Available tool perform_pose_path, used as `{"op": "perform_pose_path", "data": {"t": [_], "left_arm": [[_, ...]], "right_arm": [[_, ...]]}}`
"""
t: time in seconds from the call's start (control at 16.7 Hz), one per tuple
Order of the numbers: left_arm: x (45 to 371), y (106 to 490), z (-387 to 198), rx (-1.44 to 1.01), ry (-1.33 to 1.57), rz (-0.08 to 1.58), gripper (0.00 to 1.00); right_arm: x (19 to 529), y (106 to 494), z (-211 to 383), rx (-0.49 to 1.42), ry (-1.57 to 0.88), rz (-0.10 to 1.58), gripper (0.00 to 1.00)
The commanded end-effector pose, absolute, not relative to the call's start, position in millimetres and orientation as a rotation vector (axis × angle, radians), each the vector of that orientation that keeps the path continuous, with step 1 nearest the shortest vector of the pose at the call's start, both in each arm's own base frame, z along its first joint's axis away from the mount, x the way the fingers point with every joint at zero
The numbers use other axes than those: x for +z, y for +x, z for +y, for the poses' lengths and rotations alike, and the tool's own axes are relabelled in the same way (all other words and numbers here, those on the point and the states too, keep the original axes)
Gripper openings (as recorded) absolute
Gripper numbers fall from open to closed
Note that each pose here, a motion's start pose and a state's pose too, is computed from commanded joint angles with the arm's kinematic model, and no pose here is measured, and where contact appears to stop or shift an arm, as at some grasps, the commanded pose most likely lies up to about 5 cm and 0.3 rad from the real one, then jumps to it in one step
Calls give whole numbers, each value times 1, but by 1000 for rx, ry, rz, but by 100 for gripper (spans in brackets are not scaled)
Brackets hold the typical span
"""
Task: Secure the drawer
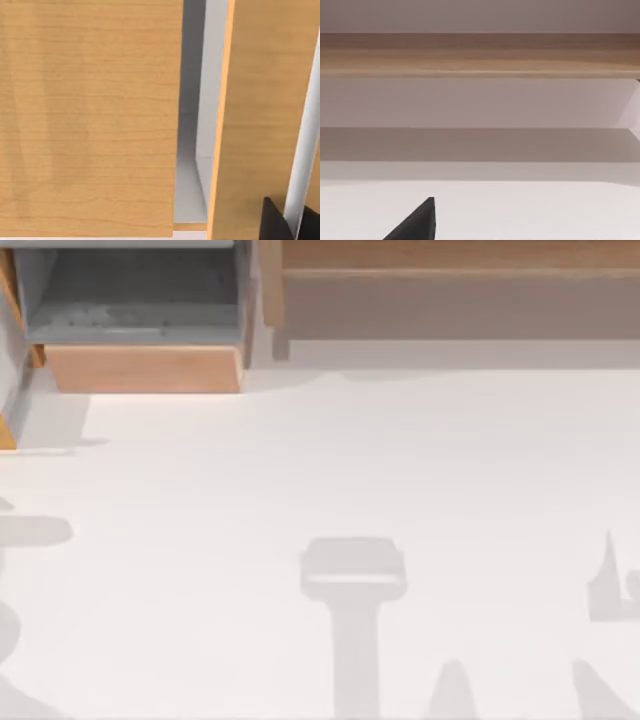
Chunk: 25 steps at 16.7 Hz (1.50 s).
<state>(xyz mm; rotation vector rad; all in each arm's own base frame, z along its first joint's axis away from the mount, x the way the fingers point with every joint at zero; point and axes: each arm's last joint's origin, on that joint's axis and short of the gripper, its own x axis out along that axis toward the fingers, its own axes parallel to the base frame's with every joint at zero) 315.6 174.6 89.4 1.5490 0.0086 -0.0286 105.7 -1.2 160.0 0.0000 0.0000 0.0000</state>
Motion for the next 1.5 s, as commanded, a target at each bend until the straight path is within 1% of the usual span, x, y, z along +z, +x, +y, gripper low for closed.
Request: {"op": "perform_pose_path", "data": {"t": [0.12,0.42,0.84,0.96,1.2,1.32,1.5], "left_arm": [[85,325,176,-37,1541,20,0],[89,372,175,-26,1555,5,0],[86,380,176,-32,1544,21,0],[83,393,177,-38,1538,30,0],[89,431,176,-22,1554,10,0],[89,439,174,-26,1548,13,0],[90,439,174,-26,1548,13,0]], "right_arm": [[160,106,-1,0,0,0,100],[160,106,-1,0,0,0,100],[160,106,-1,0,0,0,100],[160,106,-1,0,0,0,100],[160,106,-1,0,0,0,100],[160,106,-1,0,0,0,100],[160,106,-1,0,0,0,100]]}}
